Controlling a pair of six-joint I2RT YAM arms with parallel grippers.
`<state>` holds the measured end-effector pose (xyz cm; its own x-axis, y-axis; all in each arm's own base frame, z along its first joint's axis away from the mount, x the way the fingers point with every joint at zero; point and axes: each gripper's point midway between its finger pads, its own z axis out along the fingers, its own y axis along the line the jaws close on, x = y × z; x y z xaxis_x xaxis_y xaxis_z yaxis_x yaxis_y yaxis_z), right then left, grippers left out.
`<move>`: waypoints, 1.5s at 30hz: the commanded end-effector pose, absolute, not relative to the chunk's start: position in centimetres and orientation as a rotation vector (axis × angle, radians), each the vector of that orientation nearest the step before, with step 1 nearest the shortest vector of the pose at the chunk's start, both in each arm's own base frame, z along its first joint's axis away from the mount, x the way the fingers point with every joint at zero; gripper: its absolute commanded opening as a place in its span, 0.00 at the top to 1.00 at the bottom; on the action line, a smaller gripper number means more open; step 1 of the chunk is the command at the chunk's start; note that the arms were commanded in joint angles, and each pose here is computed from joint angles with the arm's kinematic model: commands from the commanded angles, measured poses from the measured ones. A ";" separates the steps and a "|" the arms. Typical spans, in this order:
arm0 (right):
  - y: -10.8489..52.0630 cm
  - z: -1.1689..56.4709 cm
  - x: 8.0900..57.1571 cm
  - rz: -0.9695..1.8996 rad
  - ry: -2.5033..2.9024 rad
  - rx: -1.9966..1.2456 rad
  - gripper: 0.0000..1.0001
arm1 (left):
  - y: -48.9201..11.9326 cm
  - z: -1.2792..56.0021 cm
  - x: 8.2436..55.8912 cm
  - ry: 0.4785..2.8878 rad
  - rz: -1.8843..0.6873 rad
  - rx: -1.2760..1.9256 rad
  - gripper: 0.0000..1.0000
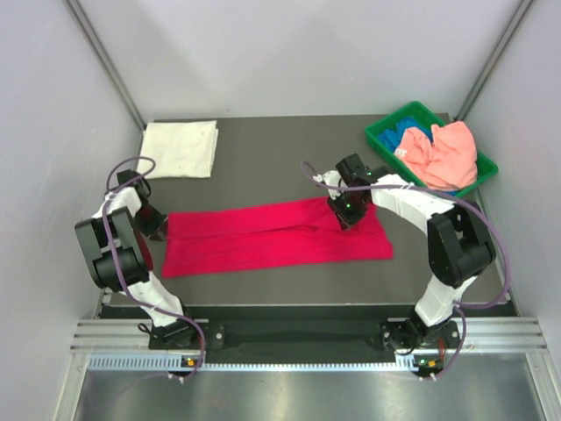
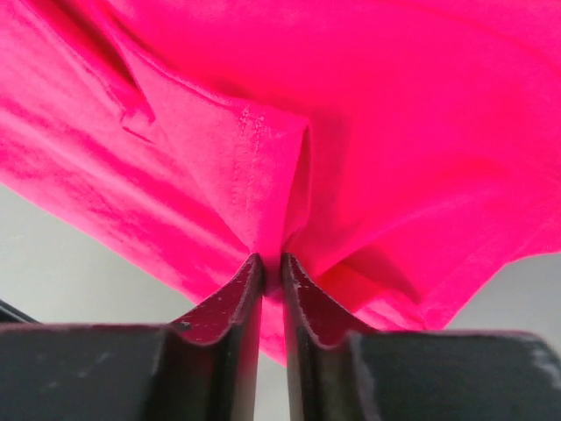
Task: Fold and stack the t-shirts
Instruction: Fold the tshirt
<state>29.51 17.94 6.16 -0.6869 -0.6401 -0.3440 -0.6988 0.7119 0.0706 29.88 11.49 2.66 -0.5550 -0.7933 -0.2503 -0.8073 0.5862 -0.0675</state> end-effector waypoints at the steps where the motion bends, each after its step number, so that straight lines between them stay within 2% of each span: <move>1: 18.5 8.1 28.5 0.329 2.597 -1.065 0.79 | 12.6 5.6 30.2 2.505 0.162 -1.291 0.66; 3: 19.0 9.3 28.1 0.367 2.579 -1.070 0.77 | 12.7 7.5 30.9 2.452 0.176 -1.259 0.61; 5: 19.7 10.4 28.8 0.392 2.529 -1.055 0.74 | 12.6 9.5 32.0 2.388 0.136 -1.234 0.61; 7: 20.2 10.9 29.8 0.388 2.504 -1.019 0.67 | 11.2 10.6 33.4 2.357 -0.003 -1.172 0.61; 10: 20.5 10.1 31.9 0.351 2.496 -0.976 0.63 | 9.3 11.7 35.2 2.310 -0.187 -1.086 0.60; 16: 21.2 8.0 33.7 0.363 2.541 -0.996 0.56 | 7.5 8.4 35.7 2.418 -0.324 -1.095 0.60; 23: 21.0 5.5 33.4 0.388 2.629 -1.037 0.52 | 8.9 3.8 34.3 2.526 -0.176 -1.240 0.60; 28: 21.6 6.3 32.4 0.471 2.610 -1.030 0.57 | 9.2 3.7 34.8 2.503 -0.162 -1.240 0.62; 30: 22.2 7.1 31.8 0.517 2.593 -1.020 0.65 | 9.5 4.2 35.0 2.486 -0.150 -1.221 0.62; 32: 22.4 7.3 31.1 0.532 2.603 -1.004 0.69 | 9.6 4.7 35.1 2.472 -0.145 -1.210 0.61; 39: 23.2 8.4 26.8 0.446 2.592 -1.037 0.64 | 8.0 6.3 35.8 2.472 -0.191 -1.096 0.61; 45: 22.8 8.7 23.0 0.393 2.610 -1.019 0.64 | 4.8 9.4 36.2 2.463 -0.227 -0.935 0.61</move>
